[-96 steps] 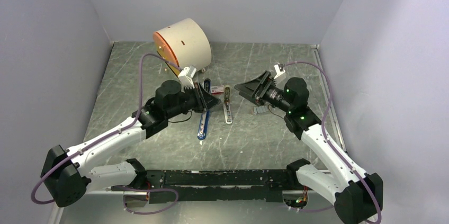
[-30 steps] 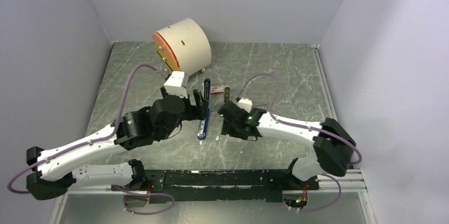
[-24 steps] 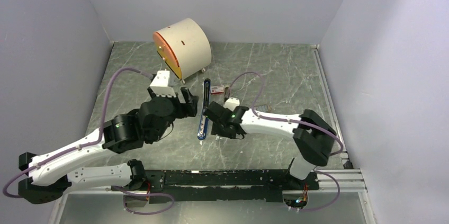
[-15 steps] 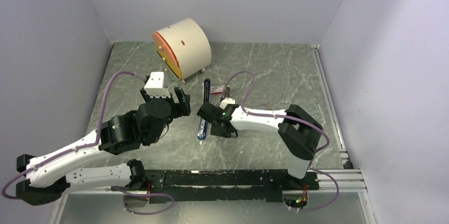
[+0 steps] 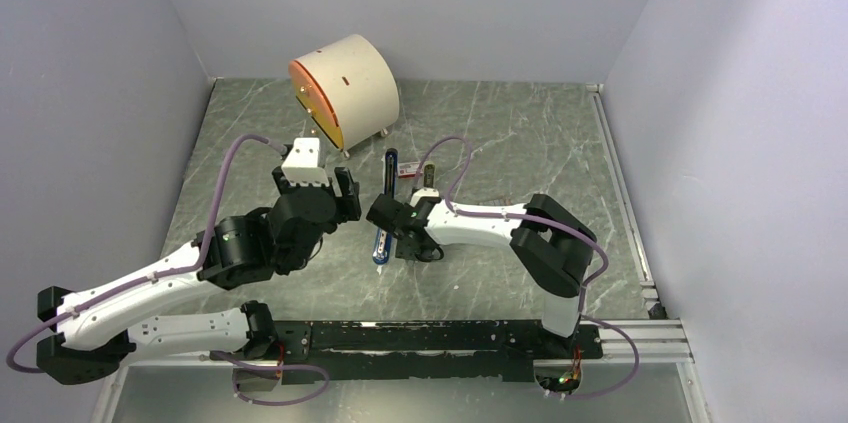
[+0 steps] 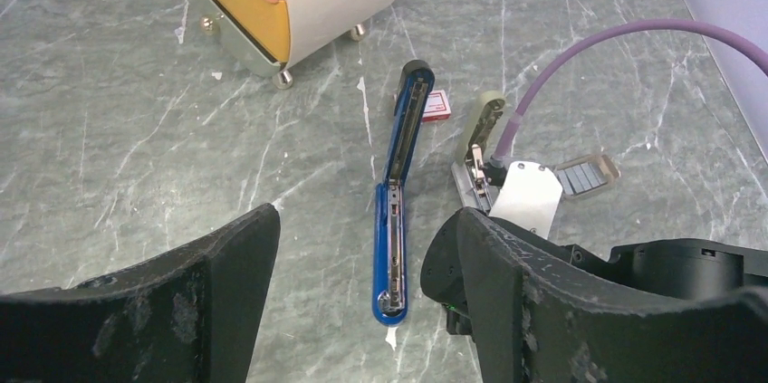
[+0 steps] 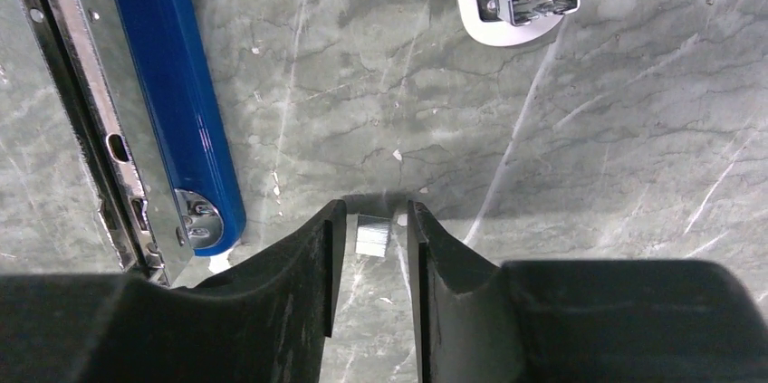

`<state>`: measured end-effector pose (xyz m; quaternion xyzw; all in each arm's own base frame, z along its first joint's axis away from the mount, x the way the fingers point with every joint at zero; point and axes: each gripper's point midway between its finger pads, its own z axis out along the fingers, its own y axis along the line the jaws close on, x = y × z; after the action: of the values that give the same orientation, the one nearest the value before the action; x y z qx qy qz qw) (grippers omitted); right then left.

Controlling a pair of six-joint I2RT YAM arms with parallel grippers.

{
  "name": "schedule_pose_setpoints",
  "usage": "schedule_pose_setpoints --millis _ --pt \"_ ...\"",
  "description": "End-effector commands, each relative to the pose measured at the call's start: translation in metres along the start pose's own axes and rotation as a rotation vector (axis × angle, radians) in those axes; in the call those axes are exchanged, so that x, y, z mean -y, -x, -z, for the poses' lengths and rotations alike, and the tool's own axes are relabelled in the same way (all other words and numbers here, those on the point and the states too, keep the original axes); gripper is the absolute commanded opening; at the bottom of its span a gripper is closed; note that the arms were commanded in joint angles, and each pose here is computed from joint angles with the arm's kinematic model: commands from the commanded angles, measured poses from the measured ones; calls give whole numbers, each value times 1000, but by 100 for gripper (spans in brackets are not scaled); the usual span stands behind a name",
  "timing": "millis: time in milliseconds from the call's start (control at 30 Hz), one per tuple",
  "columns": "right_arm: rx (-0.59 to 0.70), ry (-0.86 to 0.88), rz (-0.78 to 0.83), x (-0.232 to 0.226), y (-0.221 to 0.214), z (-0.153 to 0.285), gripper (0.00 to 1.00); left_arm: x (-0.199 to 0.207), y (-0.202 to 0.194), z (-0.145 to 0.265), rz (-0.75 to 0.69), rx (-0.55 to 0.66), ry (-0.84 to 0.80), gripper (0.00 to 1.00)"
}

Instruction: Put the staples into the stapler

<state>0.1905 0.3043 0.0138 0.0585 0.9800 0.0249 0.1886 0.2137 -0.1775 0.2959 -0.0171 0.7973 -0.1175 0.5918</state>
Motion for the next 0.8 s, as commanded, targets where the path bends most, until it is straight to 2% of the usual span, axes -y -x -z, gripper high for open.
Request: schedule_pose_setpoints --millis 0,367,767 --pt "6 -32 5 3 -1 -2 32 -7 2 0 3 19 34 76" --pt "24 -21 23 1 3 -3 19 1 1 -1 -8 2 4 77" --pt "173 74 44 -22 43 24 18 -4 18 5 16 35 19 77"
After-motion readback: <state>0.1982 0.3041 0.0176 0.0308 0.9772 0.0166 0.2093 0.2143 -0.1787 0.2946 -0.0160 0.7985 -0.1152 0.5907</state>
